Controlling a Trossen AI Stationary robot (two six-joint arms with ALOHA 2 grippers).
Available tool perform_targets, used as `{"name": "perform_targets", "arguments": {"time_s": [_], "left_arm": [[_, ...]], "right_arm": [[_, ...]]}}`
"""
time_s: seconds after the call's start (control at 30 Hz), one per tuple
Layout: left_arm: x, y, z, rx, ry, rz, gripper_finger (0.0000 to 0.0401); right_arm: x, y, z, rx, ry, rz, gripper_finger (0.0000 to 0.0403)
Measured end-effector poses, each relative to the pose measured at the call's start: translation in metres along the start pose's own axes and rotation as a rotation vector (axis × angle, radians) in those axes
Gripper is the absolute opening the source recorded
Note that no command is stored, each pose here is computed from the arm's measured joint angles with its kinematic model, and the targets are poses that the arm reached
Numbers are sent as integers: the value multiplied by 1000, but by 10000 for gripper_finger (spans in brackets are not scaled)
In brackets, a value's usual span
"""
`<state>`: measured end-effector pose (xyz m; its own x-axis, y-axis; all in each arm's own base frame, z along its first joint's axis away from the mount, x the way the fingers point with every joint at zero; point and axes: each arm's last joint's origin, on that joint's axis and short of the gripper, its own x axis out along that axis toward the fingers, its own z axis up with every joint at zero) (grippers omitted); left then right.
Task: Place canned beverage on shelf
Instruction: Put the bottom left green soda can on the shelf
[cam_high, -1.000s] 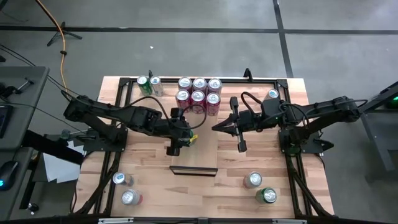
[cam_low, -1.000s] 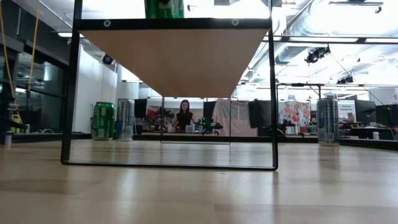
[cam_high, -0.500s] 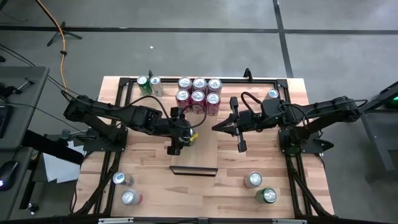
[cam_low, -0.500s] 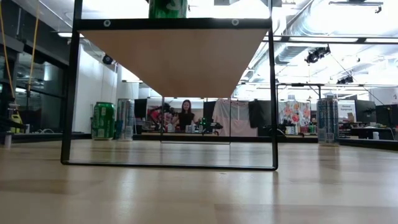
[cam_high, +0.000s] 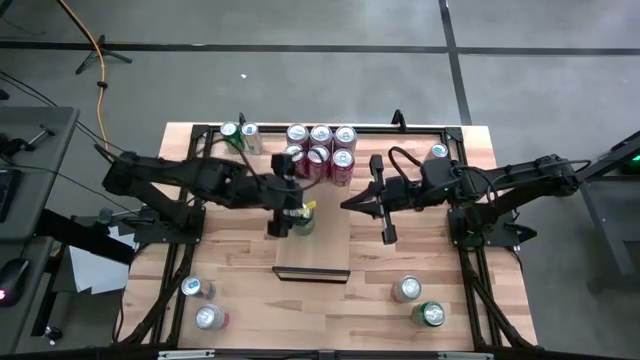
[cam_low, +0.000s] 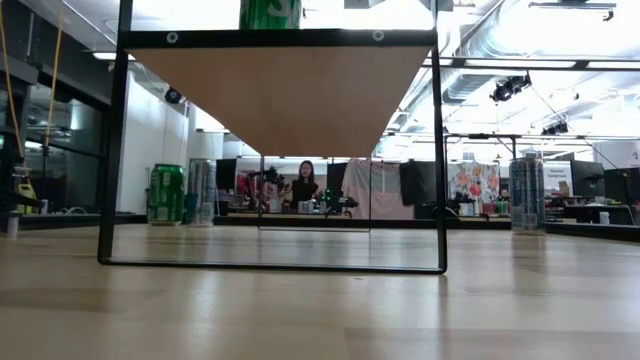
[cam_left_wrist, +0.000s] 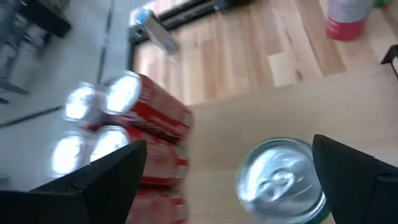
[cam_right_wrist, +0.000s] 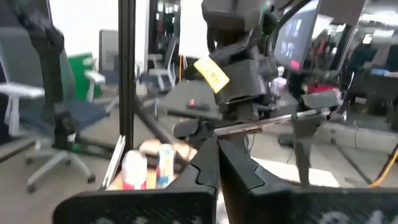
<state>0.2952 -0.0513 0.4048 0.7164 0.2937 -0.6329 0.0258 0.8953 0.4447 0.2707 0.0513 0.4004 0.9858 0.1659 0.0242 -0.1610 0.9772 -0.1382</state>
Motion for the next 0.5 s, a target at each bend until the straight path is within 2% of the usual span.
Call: {"name": "perform_targets", "arguments": {"time_s": [0.13, 0.27, 0.37, 0.5], "left_arm": [[-29, 16, 6, -8, -27, 36, 379], [-66, 33, 0, -151, -133, 18, 379], [-97, 46, -11, -286, -208, 10, 379], [-136, 61, -30, -383, -311, 13, 379]], "right_arm": [[1, -2, 15, 46, -168, -20, 0], [2, -9, 28, 150, -304, -70, 2], [8, -13, 35, 202, -274, -133, 21], [29, -15, 46, 166, -169, -146, 94]]}}
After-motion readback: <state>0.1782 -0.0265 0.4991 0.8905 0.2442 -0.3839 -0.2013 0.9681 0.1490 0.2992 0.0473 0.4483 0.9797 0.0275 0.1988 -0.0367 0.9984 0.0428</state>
